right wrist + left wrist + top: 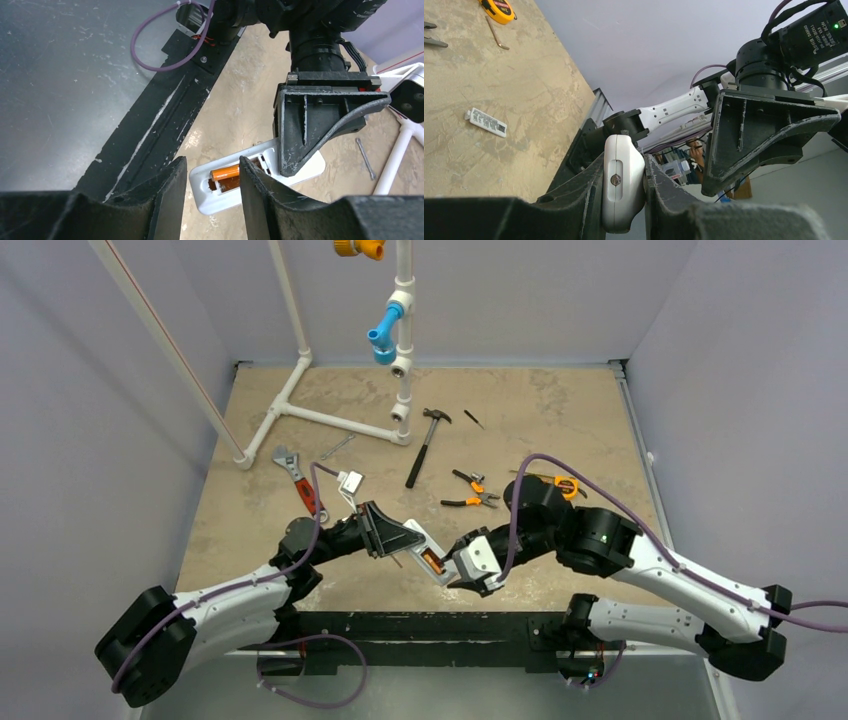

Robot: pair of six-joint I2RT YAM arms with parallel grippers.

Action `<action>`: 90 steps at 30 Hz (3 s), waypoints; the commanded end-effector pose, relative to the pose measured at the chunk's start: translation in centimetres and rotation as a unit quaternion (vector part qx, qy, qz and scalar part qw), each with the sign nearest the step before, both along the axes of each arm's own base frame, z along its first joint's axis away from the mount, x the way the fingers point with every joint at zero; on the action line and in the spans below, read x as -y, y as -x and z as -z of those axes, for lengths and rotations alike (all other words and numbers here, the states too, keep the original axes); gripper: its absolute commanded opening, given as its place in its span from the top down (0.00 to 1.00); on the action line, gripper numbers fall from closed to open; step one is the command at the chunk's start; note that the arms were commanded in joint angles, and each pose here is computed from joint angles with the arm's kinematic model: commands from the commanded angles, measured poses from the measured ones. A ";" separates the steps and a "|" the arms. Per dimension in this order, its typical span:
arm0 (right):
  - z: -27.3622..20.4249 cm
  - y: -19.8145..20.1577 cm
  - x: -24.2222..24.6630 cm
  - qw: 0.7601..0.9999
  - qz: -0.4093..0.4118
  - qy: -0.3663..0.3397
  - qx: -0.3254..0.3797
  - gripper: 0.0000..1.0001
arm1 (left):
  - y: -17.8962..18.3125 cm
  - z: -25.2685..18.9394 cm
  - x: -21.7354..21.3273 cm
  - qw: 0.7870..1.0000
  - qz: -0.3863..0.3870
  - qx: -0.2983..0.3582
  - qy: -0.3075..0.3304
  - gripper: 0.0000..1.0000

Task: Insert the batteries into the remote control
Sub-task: Load the battery into the remote control.

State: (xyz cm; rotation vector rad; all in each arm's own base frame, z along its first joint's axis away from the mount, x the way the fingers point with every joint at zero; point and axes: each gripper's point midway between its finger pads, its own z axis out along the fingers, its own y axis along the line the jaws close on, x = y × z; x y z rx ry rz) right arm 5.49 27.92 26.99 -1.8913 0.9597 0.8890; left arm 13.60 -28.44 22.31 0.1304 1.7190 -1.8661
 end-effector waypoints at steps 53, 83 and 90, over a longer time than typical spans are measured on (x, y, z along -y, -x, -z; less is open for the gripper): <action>6.1 -2.8 -1.6 0.996 0.012 0.085 0.020 0.68 | 1.1 -3.4 0.3 0.997 0.035 0.040 0.048 1.00; 7.3 -4.3 -3.4 0.995 0.065 0.075 -0.007 0.85 | -0.1 -3.6 0.0 0.998 -0.004 0.026 0.054 1.00; 7.4 -5.0 -3.7 0.993 0.093 0.067 -0.015 0.93 | -0.7 -3.2 -0.1 0.998 -0.018 0.018 0.051 1.00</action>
